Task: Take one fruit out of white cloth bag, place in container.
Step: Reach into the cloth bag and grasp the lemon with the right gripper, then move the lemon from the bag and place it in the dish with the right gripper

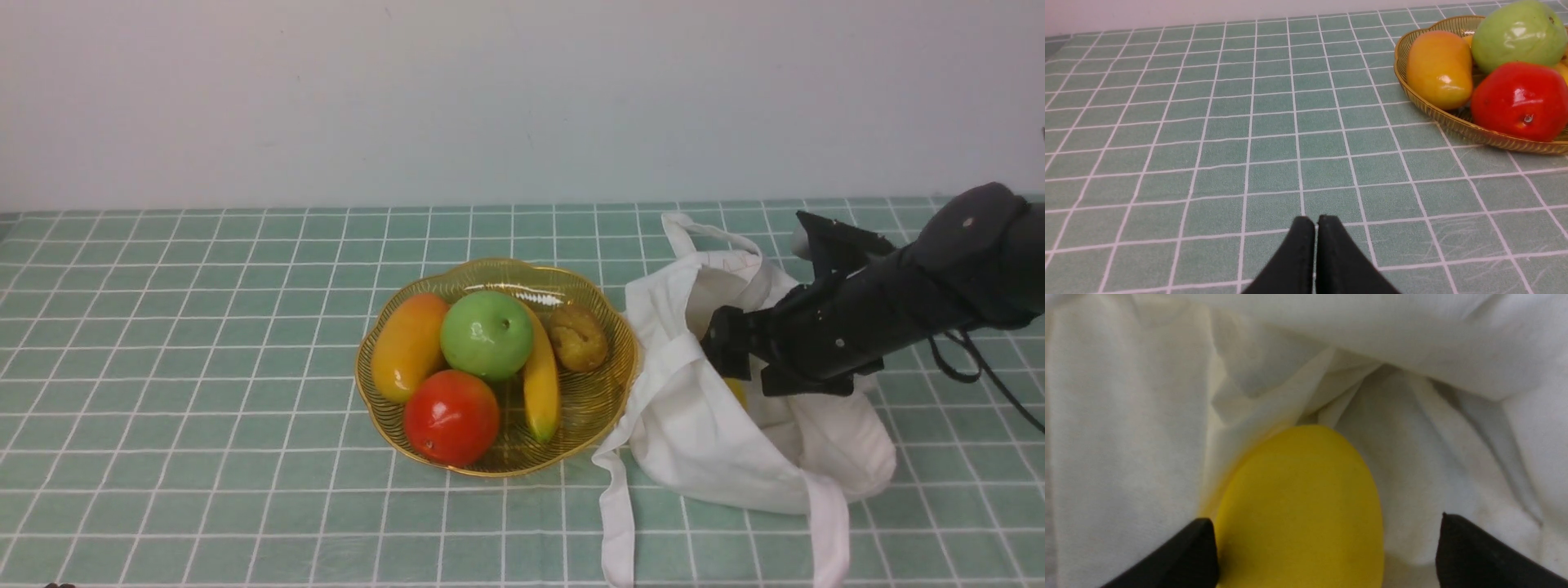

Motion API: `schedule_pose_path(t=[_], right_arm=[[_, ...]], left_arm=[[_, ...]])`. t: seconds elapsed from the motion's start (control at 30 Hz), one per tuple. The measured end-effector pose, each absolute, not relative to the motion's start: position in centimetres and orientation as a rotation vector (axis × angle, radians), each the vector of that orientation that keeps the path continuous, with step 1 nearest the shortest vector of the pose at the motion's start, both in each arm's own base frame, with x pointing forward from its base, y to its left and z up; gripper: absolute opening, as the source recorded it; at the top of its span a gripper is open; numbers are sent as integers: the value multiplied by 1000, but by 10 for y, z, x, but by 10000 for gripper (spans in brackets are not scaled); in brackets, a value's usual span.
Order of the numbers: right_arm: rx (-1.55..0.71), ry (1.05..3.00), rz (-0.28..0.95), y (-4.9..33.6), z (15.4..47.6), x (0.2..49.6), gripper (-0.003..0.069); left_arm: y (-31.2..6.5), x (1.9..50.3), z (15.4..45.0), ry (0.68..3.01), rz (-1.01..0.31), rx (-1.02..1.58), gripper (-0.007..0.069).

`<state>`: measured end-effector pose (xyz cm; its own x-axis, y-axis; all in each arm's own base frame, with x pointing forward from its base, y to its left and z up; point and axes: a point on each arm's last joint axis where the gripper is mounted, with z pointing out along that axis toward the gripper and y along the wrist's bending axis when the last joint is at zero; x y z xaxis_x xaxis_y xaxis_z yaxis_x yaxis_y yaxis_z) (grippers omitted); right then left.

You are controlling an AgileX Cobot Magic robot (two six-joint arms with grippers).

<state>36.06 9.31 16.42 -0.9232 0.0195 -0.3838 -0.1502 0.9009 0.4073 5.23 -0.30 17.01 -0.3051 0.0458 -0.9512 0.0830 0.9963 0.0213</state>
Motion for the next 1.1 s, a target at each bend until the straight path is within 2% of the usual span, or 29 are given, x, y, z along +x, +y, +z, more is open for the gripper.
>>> schedule_pose_path(t=[0.43,0.83,1.0,1.1], right_arm=[[-141,2711,669,99,150,362,511],[-187,2714,645,98,152,362,488],[-184,2707,595,76,161,362,488],[-145,2687,589,55,177,360,486]], left_arm=[[-3,52,170,1882,-37,93,-8],[-3,52,170,1882,-37,93,-8],[-3,52,170,1882,-37,93,-8],[-3,52,170,1882,-37,93,-8]])
